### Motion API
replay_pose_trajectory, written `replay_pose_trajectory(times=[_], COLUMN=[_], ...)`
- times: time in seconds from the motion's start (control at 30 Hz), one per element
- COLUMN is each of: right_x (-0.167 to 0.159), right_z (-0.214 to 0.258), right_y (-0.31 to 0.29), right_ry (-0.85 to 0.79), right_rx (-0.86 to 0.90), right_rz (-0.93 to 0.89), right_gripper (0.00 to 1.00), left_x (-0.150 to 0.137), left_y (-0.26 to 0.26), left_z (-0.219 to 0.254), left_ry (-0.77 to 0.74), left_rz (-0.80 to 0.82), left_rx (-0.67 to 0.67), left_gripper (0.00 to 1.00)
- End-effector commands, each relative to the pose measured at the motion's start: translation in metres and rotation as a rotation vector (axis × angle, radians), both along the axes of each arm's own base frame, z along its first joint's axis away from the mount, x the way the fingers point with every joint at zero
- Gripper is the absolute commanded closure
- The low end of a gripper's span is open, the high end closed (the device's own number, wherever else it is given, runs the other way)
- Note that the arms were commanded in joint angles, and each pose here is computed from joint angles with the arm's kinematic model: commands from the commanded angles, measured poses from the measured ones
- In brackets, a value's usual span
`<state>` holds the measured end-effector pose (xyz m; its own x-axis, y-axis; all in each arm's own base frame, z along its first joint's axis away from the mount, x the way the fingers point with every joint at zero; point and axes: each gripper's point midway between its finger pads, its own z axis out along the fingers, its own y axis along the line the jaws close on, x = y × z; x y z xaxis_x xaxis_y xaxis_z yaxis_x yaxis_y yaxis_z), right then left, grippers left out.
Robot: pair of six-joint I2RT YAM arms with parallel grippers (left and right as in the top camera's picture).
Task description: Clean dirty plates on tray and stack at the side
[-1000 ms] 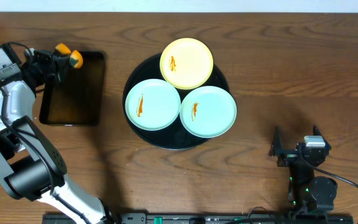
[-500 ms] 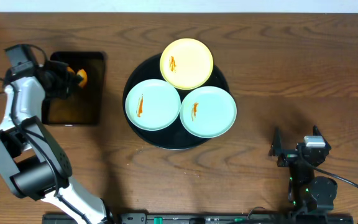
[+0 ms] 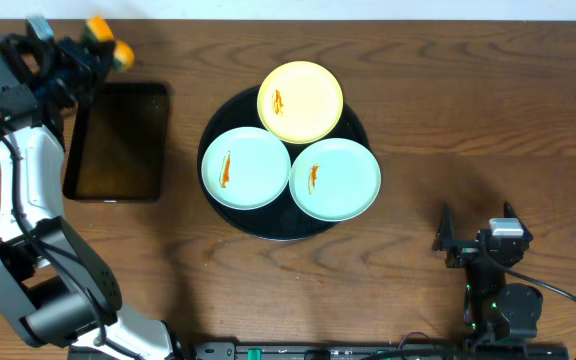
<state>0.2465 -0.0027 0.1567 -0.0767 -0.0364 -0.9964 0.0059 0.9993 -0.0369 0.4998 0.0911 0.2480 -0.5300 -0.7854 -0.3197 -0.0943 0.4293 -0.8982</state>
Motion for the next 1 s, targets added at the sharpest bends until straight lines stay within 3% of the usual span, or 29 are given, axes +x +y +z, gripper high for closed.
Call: replay_pose_trajectory(times=[0.0,0.07,0.17,0.37,0.47,0.57,0.67,0.77,0.87,0.97], right_x=[0.0,0.0,0.0,0.0,0.0,0.0,0.0,0.0,0.0,0.0], right_z=[-0.001,-0.001,-0.001,-0.001,-0.001,-0.001,-0.001,-0.001,-0.001,-0.001], right_y=[-0.003,-0.003,-0.003,-0.003,-0.003,-0.003,-0.003,-0.003,-0.003,-0.003], right_ry=[0.002,0.002,0.002,0.002,0.002,0.002,0.002,0.002,0.002,0.002], right_rx=[-0.009,-0.009,-0.009,-0.009,-0.009,-0.009,-0.009,-0.009,-0.009,-0.009], right_rz=[-0.013,-0.013,-0.013,-0.013,-0.013,-0.013,-0.013,-0.013,-0.013,-0.013], right_gripper=[0.01,0.01,0.01,0.01,0.01,0.01,0.01,0.01,0.01,0.01], left_x=[-0.028,-0.049,-0.052,-0.024,-0.024,-0.029,-0.037,-0.043,-0.041,-0.039], left_y=[0.058,0.073,0.067,0.018,0.019,0.032,0.049,0.048,0.04,0.046], left_z=[-0.095,-0.13,-0.14,-0.046,-0.003,0.012,-0.037,-0.103,-0.147,-0.138], left_ry=[0.372,0.526,0.548,0.143,0.041,0.027,0.2,0.377,0.434,0.414], left_rz=[0.256,0.29,0.244,0.014,0.045,0.12,0.17,0.084,-0.028,-0.008], left_rx=[0.344,0.452,0.443,0.231,0.17,0.249,0.455,0.626,0.669,0.676], left_gripper=[0.93,0.93,0.93,0.93,0.93,0.93,0.93,0.93,0.92,0.93])
